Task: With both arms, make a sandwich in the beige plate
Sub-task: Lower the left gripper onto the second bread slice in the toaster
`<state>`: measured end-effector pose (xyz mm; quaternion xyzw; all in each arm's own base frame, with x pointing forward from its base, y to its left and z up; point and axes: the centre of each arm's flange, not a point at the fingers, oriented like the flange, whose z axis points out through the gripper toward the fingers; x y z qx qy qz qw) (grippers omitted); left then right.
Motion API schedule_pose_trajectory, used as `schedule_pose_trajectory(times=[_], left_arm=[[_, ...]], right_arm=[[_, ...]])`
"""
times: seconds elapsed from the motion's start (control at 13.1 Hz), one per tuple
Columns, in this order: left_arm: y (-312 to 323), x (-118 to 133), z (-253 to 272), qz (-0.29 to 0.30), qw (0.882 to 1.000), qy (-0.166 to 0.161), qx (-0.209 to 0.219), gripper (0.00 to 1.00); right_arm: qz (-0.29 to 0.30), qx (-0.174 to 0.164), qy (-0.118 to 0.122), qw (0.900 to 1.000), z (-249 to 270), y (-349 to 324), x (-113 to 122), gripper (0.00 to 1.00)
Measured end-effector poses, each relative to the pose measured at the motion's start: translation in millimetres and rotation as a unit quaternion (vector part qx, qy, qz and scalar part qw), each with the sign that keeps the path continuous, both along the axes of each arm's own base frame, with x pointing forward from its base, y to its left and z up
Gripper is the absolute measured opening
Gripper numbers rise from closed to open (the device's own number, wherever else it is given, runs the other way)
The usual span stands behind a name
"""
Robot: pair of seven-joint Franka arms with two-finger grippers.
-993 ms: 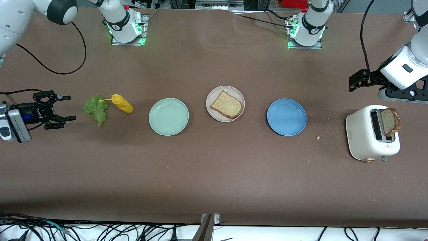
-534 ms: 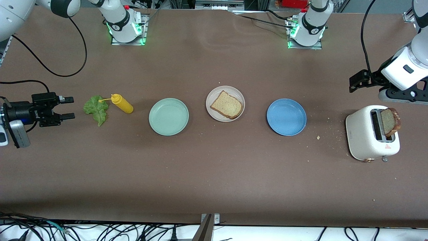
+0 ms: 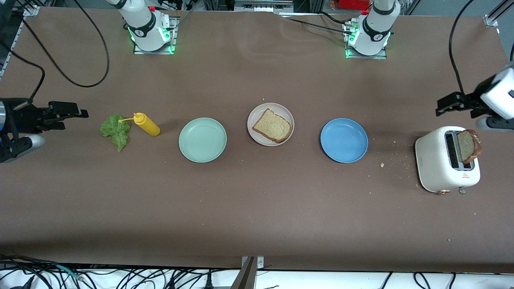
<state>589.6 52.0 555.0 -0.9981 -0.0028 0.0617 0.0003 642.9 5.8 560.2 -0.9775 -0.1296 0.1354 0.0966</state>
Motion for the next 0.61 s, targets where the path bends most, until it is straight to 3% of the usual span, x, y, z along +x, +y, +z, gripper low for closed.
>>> schedule_pose_trajectory(times=[0.15, 0.31, 0.61], left_arm=[[56.2, 9.4, -34.1, 0.023, 1.000, 0.011, -0.003, 1.00], [89.6, 23.8, -64.9, 0.013, 1.000, 0.000, 0.021, 1.00], [114.5, 39.8, -101.3, -0.007, 0.999, -0.014, 0.032, 1.00]], right_arm=[[-0.032, -0.063, -0.011, 0.997, 6.0, 4.2, -0.5, 0.99], [-0.056, -0.113, -0.027, 0.992, -0.1, 8.6, 1.5, 0.99], [-0.087, -0.127, -0.080, 0.985, -16.8, 18.0, -11.4, 0.99]])
